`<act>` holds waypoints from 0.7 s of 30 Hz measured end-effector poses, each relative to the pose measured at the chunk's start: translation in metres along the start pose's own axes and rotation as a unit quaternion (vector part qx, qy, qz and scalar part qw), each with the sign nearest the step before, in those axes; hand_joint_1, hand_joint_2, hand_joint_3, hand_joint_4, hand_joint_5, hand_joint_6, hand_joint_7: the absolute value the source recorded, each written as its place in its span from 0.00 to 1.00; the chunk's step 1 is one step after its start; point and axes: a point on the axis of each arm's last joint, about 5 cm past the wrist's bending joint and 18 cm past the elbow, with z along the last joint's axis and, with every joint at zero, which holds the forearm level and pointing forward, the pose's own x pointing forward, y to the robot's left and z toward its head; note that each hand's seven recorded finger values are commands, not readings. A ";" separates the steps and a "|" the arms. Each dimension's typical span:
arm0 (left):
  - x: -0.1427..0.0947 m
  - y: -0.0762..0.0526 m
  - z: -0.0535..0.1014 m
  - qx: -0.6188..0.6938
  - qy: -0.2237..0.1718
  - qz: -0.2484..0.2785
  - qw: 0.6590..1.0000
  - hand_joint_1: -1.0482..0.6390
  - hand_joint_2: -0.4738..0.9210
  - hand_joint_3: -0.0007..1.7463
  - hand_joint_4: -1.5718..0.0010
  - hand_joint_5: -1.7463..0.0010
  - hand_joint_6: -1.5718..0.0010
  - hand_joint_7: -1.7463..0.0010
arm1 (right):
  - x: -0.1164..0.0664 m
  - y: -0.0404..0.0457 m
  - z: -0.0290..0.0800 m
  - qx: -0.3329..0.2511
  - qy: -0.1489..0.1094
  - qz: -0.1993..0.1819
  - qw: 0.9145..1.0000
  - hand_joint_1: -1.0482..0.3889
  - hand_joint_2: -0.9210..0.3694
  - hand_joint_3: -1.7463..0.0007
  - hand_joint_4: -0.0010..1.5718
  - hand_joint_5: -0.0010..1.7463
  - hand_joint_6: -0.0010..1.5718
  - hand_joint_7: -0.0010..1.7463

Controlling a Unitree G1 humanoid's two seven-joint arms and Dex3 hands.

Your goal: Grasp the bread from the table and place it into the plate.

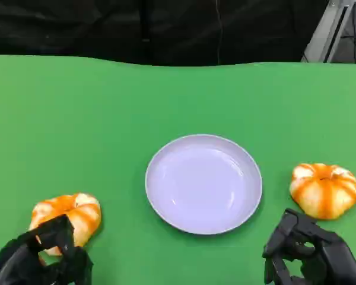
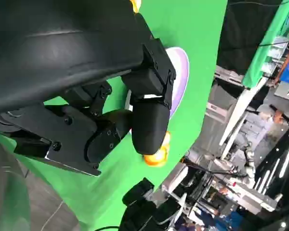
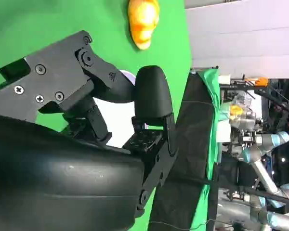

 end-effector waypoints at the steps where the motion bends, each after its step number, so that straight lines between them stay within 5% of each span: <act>1: 0.000 0.000 0.000 0.000 0.000 0.000 1.000 0.61 0.82 0.60 0.44 0.00 0.51 0.03 | 0.000 0.0000 0.000 0.000 0.000 0.000 1.000 0.65 0.24 0.35 0.52 1.00 0.48 0.88; 21: 0.000 0.000 0.000 0.001 0.000 -0.001 1.000 0.60 0.82 0.59 0.44 0.00 0.51 0.03 | 0.000 0.0001 0.000 0.000 0.000 -0.003 1.000 0.64 0.24 0.35 0.52 1.00 0.48 0.88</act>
